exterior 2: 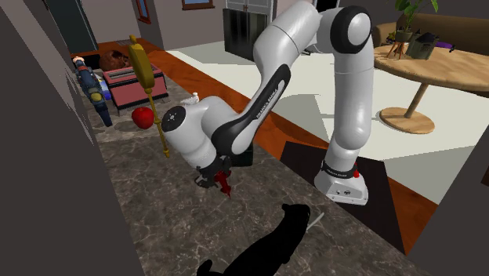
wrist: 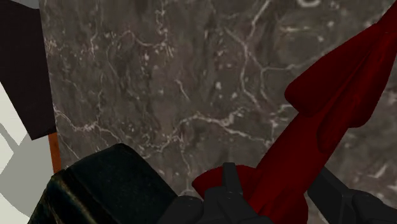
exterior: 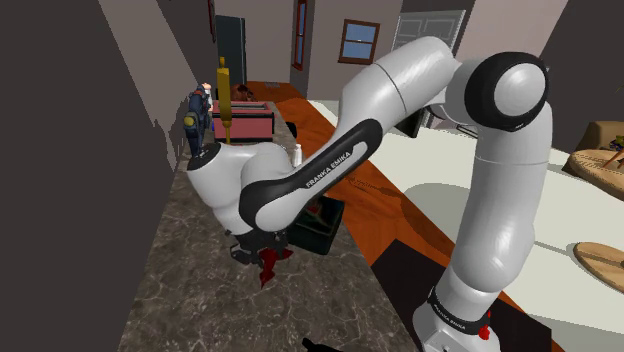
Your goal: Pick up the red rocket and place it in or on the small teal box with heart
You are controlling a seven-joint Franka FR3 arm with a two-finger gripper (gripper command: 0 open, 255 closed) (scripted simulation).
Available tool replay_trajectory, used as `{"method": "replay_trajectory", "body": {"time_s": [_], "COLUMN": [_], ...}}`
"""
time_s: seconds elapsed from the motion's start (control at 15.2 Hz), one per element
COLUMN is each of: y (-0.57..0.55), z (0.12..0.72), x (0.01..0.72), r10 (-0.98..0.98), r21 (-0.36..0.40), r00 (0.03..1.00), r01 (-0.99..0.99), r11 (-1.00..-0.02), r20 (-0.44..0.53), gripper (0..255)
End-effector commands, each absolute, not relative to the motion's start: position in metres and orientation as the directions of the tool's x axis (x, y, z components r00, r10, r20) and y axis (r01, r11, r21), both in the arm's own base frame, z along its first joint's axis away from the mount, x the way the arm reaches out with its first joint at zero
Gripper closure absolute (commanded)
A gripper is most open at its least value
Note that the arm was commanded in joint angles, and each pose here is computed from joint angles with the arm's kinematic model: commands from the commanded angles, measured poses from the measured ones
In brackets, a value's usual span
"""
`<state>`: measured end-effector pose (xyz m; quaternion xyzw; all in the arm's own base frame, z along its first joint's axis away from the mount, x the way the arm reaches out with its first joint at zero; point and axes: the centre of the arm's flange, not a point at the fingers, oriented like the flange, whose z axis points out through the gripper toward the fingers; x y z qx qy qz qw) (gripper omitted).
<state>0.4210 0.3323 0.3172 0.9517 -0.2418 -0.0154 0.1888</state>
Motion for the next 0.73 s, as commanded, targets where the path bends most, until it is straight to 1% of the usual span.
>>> {"method": "replay_trajectory", "body": {"time_s": [0.0, 0.66], "y": [0.332, 0.332], "z": [0.328, 0.38], "x": [0.421, 0.421], "r10": [-0.466, -0.466], "r21": [0.367, 0.367], "r00": [0.883, 0.883], "r01": [-0.454, -0.454], "r11": [-0.812, -0.812], "r20": [0.062, 0.062], "gripper": [255, 255]}}
